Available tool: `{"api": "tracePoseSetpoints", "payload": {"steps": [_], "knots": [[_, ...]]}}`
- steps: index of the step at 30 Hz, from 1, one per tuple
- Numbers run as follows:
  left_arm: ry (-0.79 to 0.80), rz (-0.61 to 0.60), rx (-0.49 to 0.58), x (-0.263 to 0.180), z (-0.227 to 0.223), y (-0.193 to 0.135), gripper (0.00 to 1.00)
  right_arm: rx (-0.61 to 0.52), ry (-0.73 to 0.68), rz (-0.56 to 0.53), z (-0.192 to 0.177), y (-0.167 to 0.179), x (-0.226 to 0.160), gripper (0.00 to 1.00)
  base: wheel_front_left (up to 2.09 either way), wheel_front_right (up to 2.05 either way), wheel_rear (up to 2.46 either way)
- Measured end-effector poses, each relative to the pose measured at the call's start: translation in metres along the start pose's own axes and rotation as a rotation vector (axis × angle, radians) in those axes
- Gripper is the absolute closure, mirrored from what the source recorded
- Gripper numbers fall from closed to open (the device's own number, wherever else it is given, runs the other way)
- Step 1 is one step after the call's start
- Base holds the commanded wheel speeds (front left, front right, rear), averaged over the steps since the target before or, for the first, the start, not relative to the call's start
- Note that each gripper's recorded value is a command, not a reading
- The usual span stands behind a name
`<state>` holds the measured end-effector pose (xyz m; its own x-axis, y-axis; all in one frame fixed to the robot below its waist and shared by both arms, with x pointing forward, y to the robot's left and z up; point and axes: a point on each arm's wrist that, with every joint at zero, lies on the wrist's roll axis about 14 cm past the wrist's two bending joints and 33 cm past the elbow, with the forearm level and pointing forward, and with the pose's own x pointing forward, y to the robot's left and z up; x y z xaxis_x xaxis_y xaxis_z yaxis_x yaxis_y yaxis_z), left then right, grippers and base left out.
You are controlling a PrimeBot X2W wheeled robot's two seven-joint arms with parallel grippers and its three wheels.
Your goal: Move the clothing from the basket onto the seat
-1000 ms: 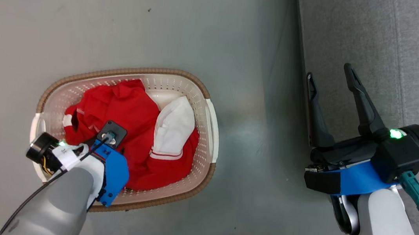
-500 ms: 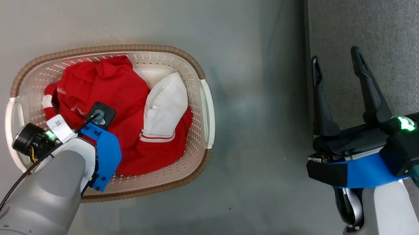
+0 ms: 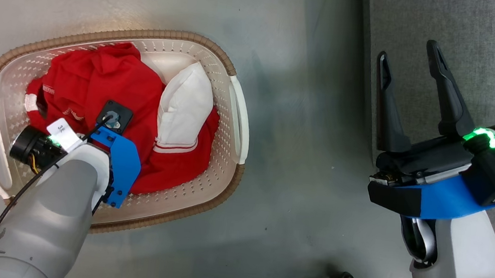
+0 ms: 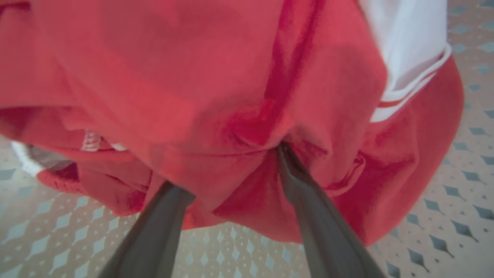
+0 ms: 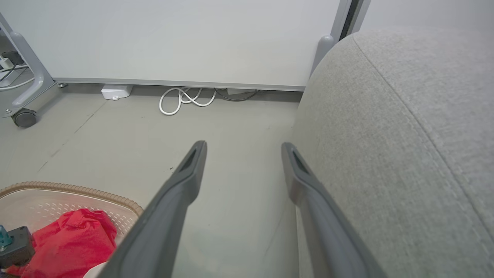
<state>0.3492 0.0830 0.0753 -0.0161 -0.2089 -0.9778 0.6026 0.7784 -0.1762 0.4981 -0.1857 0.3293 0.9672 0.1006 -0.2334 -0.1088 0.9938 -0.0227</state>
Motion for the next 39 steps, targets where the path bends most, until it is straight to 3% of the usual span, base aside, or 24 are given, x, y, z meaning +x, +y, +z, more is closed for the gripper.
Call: {"api": "tracePoseSetpoints", "payload": {"steps": [3,4,6,13,21,39], "knots": [[-0.009,-0.010,0.009,0.004,0.003,-0.002,0.00,0.000,0.004,0.000,-0.003,0.000,0.001,0.00,0.00,0.00,0.00],[-0.008,-0.015,0.013,0.005,0.003,-0.003,0.51,0.000,0.004,0.000,-0.003,0.000,0.001,0.00,0.00,0.00,0.00],[-0.011,-0.017,0.031,0.006,0.005,-0.004,1.00,0.000,0.004,0.001,-0.004,0.000,0.002,0.00,0.00,0.00,0.00],[-0.048,-0.024,0.061,0.001,0.016,-0.007,1.00,0.006,-0.011,0.001,0.002,0.001,0.002,0.00,0.00,0.00,0.00],[-0.199,-0.023,0.042,-0.027,0.047,-0.014,1.00,-0.004,-0.071,0.015,0.030,0.006,0.001,0.00,0.00,0.00,0.00],[-0.653,0.037,-0.050,-0.145,0.099,-0.028,1.00,-0.016,-0.196,0.070,0.101,0.028,-0.042,0.00,0.00,0.00,0.00]]}}
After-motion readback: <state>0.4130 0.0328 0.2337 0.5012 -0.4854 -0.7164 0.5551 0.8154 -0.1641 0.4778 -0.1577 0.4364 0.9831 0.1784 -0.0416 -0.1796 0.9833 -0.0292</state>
